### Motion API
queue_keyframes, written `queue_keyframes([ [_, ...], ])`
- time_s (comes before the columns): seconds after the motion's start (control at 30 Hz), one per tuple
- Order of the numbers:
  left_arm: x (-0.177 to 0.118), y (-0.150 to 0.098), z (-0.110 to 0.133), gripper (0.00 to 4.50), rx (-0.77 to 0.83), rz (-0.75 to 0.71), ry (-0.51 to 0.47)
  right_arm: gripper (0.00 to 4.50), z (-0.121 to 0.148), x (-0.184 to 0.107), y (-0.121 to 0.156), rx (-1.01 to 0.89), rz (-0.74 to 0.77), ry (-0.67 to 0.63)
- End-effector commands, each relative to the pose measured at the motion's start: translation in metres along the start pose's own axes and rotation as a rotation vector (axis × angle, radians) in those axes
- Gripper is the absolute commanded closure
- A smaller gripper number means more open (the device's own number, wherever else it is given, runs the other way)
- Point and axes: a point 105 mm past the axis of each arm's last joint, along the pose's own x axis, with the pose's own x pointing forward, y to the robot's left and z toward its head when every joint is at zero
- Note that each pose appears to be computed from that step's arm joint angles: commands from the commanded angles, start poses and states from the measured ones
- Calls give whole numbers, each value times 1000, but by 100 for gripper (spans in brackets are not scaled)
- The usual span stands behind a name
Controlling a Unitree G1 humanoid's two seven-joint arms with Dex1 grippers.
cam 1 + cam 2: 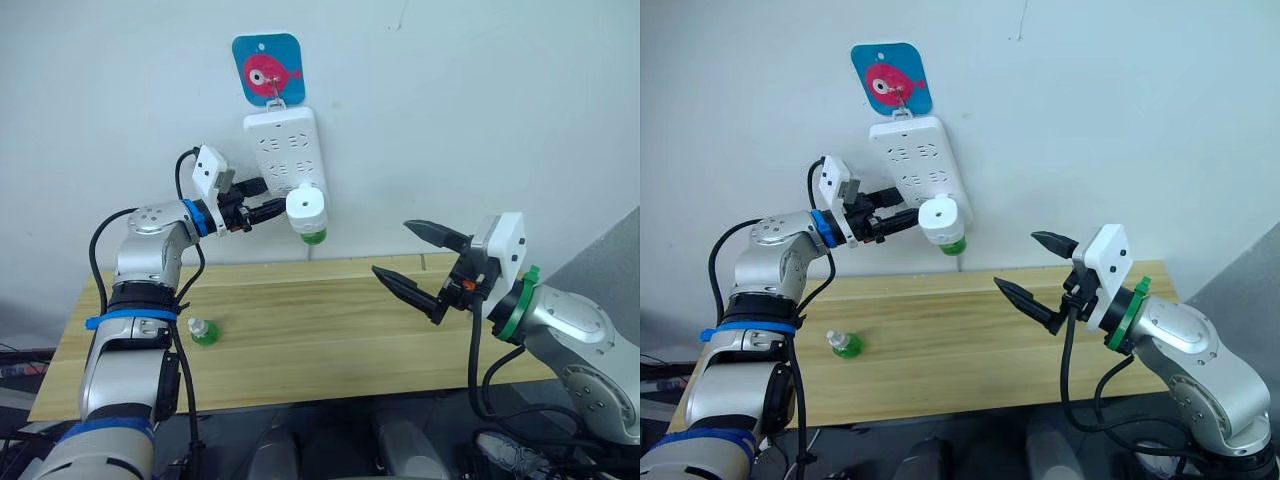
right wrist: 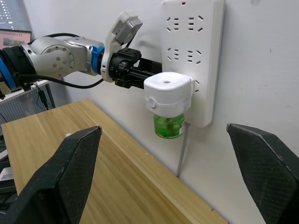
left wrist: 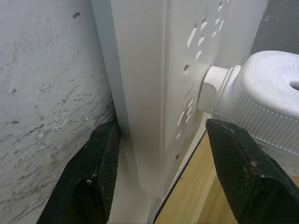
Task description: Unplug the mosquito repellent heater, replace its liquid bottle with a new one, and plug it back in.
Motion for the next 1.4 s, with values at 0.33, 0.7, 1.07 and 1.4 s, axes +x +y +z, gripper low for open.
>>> queue_keyframes([
  [0.33,1,-10,28,209,44,-108,-34,0,14,6,11,-1,39,-63],
  [0.7,3,-14,25,319,46,-102,-29,0,14,42,10,-131,-123,-2],
  [1.07,3,-21,24,319,43,-111,-28,0,14,90,-3,-54,-364,26],
  [1.4,3,-22,25,319,49,-105,-31,0,14,112,-15,30,-449,35],
])
